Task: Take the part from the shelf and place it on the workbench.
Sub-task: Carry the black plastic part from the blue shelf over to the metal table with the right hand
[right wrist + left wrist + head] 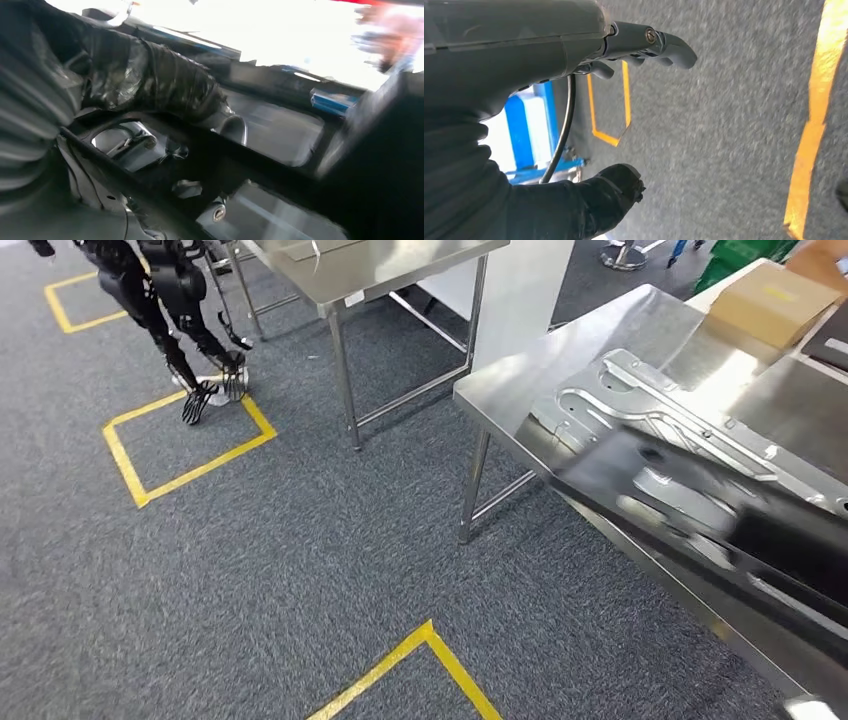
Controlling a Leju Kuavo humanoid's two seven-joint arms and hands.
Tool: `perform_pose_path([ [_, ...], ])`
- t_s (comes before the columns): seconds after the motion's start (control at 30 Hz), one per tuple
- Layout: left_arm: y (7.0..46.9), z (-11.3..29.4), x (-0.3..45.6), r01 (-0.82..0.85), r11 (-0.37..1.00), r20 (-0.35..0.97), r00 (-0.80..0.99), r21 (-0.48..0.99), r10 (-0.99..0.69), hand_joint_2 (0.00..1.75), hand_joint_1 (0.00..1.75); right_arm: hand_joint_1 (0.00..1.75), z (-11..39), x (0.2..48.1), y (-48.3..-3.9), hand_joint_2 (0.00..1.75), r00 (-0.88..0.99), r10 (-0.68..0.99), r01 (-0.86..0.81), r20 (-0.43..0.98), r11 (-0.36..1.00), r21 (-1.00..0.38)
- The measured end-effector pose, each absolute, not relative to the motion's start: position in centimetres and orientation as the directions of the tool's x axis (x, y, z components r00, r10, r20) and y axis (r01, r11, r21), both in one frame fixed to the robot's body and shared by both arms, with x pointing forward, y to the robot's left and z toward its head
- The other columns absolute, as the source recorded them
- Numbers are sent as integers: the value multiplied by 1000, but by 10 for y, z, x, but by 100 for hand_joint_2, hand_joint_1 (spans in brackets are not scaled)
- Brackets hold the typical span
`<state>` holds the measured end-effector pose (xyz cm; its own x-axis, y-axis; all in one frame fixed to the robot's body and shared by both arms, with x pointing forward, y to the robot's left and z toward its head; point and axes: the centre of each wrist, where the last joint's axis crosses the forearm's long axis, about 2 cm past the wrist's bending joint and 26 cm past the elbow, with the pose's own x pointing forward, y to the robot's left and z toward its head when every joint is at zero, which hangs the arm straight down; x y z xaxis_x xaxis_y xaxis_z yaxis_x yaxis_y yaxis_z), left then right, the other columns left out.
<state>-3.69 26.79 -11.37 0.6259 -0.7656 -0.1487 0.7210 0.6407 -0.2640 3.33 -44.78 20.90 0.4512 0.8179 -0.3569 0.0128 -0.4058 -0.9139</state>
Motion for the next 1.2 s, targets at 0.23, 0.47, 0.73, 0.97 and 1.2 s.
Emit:
perform_pose_path([
  [0.23,266,-114,-37,721,640,-147,626,-266,-766,175,0,175,205,16,-448,175,601,733,-27,-320,-381,-924],
  [0.47,265,-114,-35,722,640,-144,626,-263,-766,175,0,175,205,11,-447,175,608,729,-34,-315,-372,-928],
  [0.73,264,-114,-30,718,643,-149,629,-266,-763,175,0,175,206,2,-452,175,620,719,-51,-315,-363,-930],
  [0.97,266,-114,-32,716,643,-152,628,-271,-764,175,0,175,202,10,-445,175,639,721,-29,-270,-329,-944],
  [1.2,266,-114,-30,713,645,-151,631,-275,-761,175,0,175,198,12,-439,175,624,735,-32,-265,-314,-949],
])
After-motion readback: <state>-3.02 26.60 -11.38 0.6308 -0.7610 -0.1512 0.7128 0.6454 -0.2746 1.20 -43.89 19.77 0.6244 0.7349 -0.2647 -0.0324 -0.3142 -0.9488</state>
